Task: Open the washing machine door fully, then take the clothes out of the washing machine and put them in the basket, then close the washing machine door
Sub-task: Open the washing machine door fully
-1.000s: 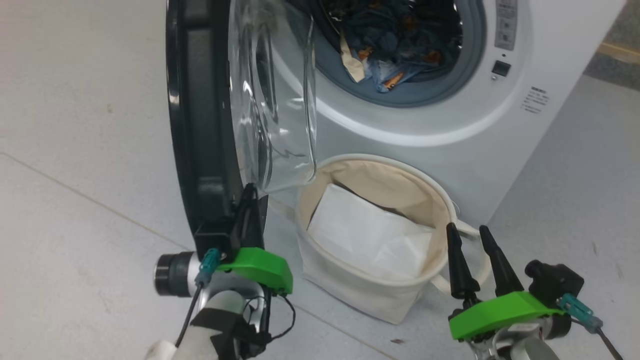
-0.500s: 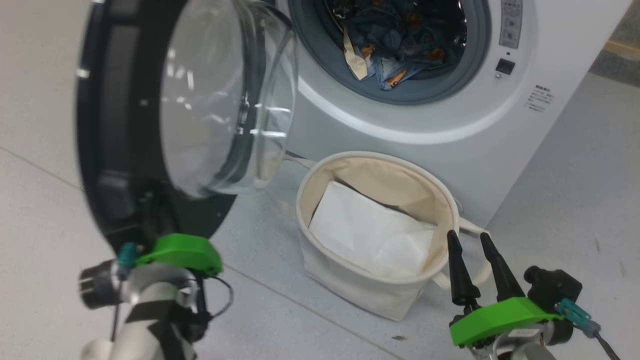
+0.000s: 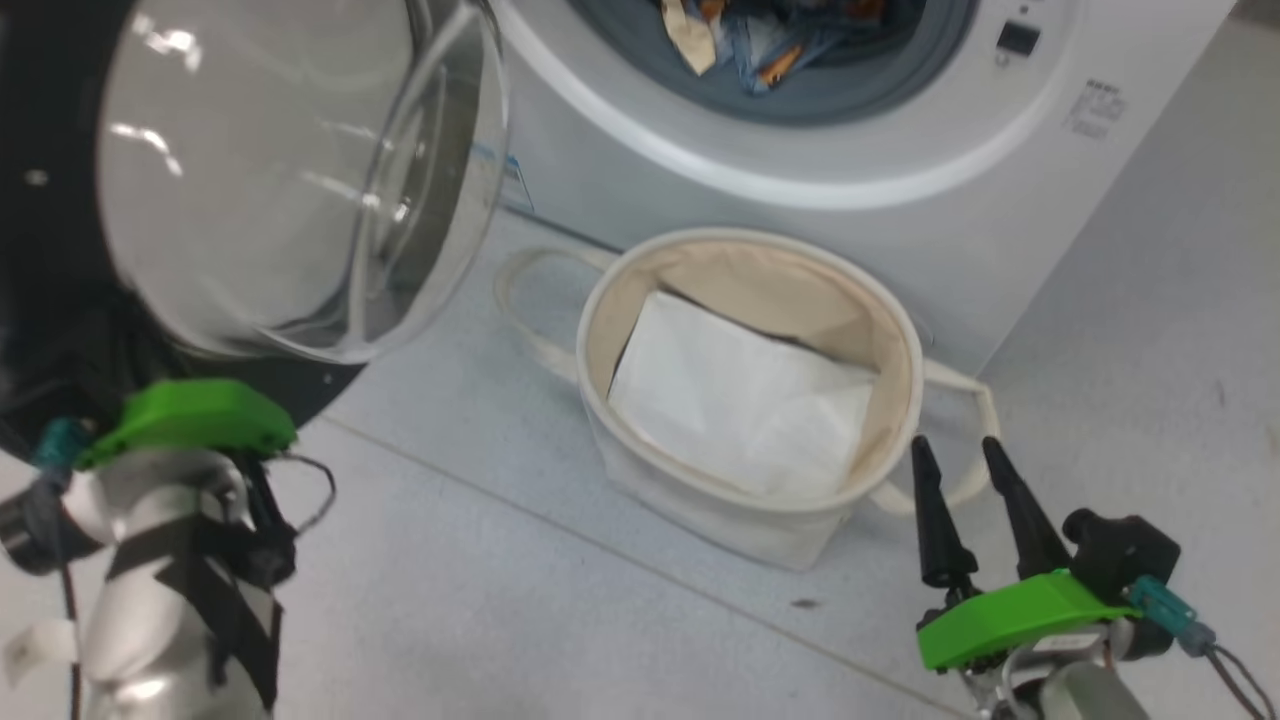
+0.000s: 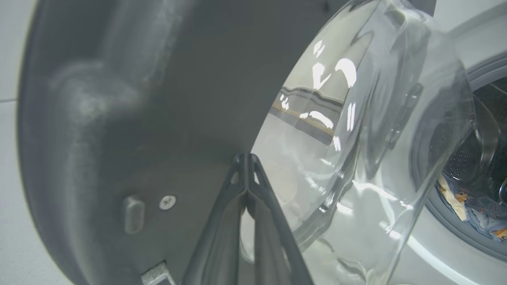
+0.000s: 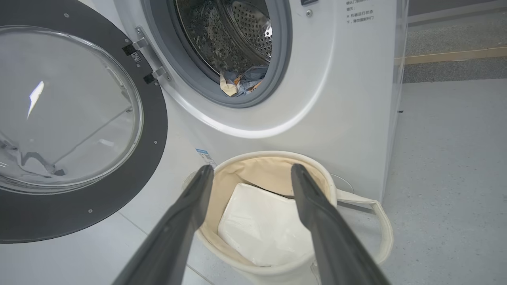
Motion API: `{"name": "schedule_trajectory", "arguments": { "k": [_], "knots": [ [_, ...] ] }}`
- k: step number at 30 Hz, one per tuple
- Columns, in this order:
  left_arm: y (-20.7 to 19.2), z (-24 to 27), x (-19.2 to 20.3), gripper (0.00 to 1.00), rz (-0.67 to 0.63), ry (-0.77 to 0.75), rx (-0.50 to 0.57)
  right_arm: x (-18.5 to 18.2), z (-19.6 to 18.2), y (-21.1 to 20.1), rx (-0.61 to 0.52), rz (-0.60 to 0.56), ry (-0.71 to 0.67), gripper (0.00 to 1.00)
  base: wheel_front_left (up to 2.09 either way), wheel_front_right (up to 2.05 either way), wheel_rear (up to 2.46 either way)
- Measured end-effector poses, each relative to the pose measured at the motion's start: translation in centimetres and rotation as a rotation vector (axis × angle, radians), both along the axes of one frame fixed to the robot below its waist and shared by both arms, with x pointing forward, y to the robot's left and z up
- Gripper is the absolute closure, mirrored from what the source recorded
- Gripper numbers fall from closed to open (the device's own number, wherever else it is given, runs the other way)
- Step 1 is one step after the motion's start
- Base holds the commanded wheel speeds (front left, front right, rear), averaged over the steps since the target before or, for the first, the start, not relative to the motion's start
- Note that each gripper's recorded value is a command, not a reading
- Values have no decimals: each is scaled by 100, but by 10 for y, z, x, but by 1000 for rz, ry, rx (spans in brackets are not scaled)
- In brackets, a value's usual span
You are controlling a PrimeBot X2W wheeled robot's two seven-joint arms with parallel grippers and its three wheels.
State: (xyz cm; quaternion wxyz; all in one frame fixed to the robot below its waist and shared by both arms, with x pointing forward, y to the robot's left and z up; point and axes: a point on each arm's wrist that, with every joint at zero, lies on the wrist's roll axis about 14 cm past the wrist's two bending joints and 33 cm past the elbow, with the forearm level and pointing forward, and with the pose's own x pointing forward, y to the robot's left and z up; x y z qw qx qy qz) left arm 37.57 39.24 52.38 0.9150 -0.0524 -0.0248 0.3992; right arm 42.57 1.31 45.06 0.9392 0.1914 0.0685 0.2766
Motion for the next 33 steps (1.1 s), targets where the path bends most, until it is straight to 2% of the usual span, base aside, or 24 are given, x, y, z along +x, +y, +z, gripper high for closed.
{"name": "schedule_trajectory", "arguments": {
  "k": [8, 14, 27, 33],
  "knots": [
    [28, -18, 9, 100, 93, 24, -33, 20, -22, -10, -17, -13, 21, 0, 0, 0, 0],
    [31, -21, 11, 100, 102, 27, -32, 24, -25, -17, -26, -24, 21, 0, 0, 0, 0],
    [9, 6, 14, 100, 3, -45, 4, 15, -5, -10, -12, -16, -5, 0, 0, 0, 0],
    [-25, 22, 15, 100, -125, -98, 15, 7, 21, -13, 21, -42, -42, 0, 0, 0, 0]
  ]
}}
